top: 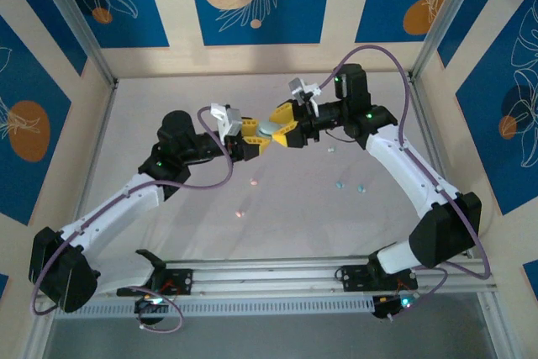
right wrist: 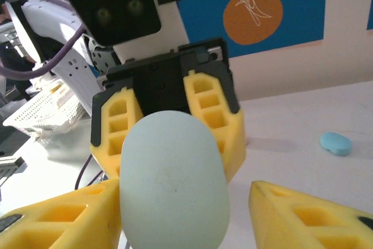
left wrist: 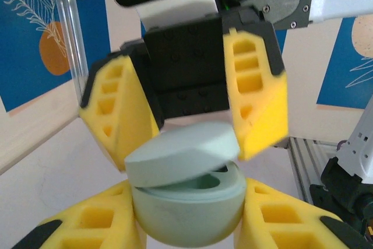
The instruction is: Insert the wireless bluetooth earbuds into the charging case
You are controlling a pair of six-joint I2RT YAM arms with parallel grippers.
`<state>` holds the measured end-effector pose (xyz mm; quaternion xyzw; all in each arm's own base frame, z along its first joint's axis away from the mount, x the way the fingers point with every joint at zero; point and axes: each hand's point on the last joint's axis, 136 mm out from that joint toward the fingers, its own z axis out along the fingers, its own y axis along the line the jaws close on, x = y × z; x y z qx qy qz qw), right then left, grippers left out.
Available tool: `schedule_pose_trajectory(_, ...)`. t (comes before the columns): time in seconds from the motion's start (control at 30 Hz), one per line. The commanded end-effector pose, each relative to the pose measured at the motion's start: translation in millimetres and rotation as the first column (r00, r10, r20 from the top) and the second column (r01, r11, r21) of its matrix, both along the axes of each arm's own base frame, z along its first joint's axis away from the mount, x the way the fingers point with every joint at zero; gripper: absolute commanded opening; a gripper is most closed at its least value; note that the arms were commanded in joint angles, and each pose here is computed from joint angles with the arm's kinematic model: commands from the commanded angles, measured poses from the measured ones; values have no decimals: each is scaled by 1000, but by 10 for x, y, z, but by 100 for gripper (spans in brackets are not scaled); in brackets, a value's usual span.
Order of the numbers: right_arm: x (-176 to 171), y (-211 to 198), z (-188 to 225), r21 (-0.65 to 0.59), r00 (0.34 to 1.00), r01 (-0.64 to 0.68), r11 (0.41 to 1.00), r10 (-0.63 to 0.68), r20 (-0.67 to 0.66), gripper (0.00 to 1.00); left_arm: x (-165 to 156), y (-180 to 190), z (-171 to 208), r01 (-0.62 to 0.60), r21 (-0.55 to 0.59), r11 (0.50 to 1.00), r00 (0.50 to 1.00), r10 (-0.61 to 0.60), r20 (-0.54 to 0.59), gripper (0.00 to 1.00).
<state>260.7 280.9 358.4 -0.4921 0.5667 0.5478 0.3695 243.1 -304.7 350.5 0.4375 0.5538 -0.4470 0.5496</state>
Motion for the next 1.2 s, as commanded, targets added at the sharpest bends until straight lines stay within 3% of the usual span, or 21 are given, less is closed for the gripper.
schedule_pose_trajectory(0.0,216,-37,-6,-34,989,81,996,-84,-122,58,-200,-29,94,91,-26,996,993,-88,81,21)
schedule_pose_trajectory(0.53,433,-170,226,-64,933,227,972,-236,-273,67,-23,29,19,-19,-142,990,999,24,37,22)
schedule_pose_trajectory(0.67,527,-318,301,-65,901,327,943,-332,-278,70,8,54,-4,-45,-166,985,998,51,32,22)
schedule_pose_trajectory(0.83,847,-668,231,-100,766,554,826,-553,-328,64,31,115,-19,-90,-176,980,995,97,35,22)
schedule_pose_trajectory(0.97,1126,-942,-159,-203,620,647,735,-663,-420,52,21,183,7,-124,-183,975,990,134,46,21)
schedule_pose_trajectory(1.07,1172,-958,-339,-230,598,577,783,-598,-534,51,-4,203,13,-128,-176,976,989,139,49,21)
schedule_pose_trajectory(1.17,1050,-777,-329,-178,677,448,876,-462,-573,54,-11,217,23,-132,-176,975,988,143,51,21)
